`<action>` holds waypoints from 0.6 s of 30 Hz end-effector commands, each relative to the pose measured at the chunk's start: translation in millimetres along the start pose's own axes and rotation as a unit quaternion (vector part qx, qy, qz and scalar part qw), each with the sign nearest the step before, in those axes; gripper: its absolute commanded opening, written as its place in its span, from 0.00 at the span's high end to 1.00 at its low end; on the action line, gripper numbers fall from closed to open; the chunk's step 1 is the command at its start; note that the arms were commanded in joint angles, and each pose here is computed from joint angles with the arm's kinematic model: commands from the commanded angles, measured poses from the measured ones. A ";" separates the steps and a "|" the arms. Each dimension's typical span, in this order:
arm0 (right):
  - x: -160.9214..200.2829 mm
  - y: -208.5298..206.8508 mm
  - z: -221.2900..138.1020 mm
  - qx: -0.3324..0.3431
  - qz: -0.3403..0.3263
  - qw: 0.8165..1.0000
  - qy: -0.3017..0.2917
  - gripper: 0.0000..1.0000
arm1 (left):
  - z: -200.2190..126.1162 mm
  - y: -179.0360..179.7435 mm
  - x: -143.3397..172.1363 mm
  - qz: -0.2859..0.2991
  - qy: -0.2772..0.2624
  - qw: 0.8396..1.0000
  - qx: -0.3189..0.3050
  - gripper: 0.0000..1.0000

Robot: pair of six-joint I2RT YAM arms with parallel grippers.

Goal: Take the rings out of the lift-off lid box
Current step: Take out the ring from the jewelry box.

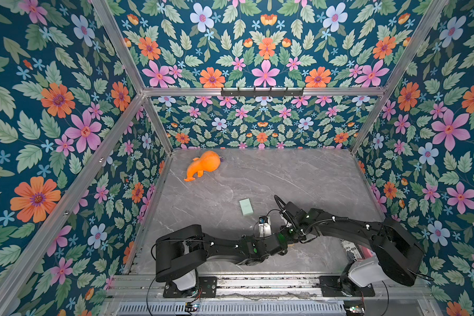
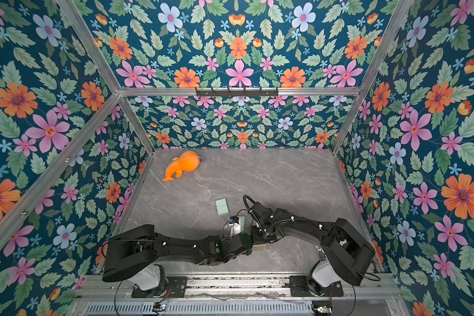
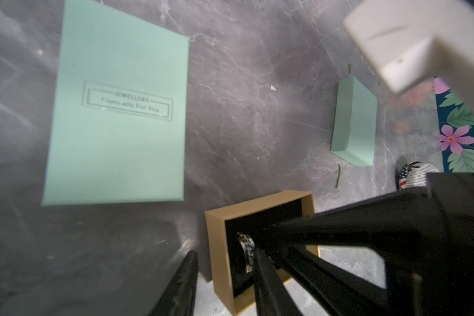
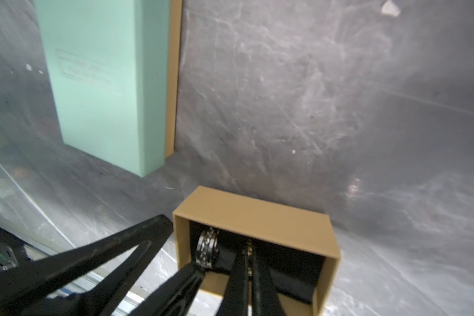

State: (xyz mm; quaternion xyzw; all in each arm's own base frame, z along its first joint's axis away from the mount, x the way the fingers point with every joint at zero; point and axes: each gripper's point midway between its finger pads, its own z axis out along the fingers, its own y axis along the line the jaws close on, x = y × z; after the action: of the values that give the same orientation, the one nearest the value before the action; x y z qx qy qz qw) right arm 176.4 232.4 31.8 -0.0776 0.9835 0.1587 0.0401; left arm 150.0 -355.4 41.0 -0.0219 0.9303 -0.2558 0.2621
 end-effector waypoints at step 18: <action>-0.5 7.1 4.9 0.004 -0.009 1.000 0.001 1.00 | -5.3 9.8 -7.3 -0.012 -0.024 1.000 -0.010 0.67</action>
State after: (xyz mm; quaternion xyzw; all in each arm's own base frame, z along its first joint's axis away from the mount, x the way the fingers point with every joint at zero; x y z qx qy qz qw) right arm 174.1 238.1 28.4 -0.0886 0.9834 0.1544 0.0366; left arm 152.9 -342.3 43.1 -0.0388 0.9272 -0.2495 0.2767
